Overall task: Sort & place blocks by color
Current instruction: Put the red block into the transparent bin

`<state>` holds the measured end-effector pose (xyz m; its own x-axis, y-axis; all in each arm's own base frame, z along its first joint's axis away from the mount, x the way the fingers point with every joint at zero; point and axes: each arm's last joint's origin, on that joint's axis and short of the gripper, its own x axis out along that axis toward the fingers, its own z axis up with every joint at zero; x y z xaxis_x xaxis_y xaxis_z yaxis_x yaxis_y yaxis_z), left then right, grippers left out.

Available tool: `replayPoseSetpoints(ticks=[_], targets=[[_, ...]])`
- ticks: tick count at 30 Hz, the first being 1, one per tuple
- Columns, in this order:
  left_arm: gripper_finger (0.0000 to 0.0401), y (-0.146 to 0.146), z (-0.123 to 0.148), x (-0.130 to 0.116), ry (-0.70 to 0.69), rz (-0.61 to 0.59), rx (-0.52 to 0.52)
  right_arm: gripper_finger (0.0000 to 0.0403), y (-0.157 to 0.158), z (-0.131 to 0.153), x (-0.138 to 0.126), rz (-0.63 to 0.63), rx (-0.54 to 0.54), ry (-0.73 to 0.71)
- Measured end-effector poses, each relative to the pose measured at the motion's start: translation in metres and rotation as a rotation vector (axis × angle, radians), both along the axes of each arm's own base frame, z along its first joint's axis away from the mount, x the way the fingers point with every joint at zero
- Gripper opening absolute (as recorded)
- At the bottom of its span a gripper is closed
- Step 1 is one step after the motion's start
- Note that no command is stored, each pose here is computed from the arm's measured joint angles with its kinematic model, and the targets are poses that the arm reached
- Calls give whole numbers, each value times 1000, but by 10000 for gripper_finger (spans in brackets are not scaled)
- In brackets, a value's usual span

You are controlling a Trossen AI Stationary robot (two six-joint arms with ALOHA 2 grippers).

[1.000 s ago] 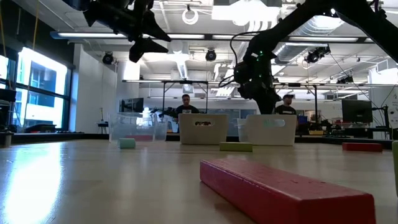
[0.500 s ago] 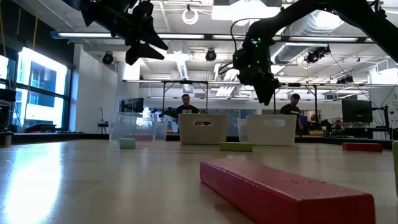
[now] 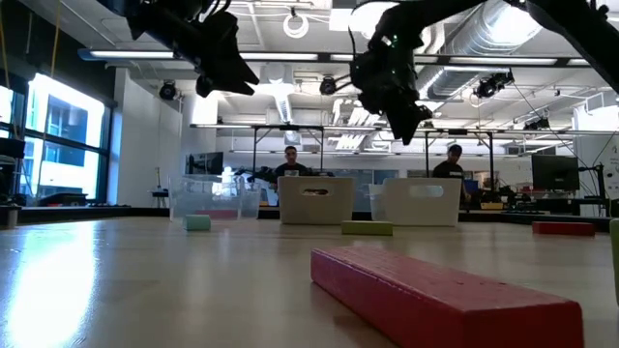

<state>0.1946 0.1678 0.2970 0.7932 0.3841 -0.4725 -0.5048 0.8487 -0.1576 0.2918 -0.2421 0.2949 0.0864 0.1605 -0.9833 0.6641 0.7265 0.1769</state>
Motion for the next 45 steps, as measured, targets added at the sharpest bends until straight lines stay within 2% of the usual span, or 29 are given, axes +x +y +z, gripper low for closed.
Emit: replayPoseSetpoints(ticks=[5,9,14,21,29,33,40,45], targets=[[166,-1,-2,-1,22,-9,1,152,34,1,1,65,-43,75],[166,-1,-2,-1,24,-9,-1,152,64,-2,-8,77,-62,133],[166,-1,-2,-1,25,-11,3,152,98,-4,-26,46,-60,106],[166,-1,-2,-1,42,-30,32,152,135,-17,-64,-29,-53,83],[166,-1,-4,-2,54,-29,16,152,150,-37,-101,-72,-53,139],[166,-2,-4,-1,48,-23,5,173,154,-52,-111,-47,-25,191],[166,-2,-3,-1,27,3,-36,240,159,-80,-123,83,-4,263],[166,-2,-3,-1,26,4,-38,252,160,-95,-127,162,-21,275]])
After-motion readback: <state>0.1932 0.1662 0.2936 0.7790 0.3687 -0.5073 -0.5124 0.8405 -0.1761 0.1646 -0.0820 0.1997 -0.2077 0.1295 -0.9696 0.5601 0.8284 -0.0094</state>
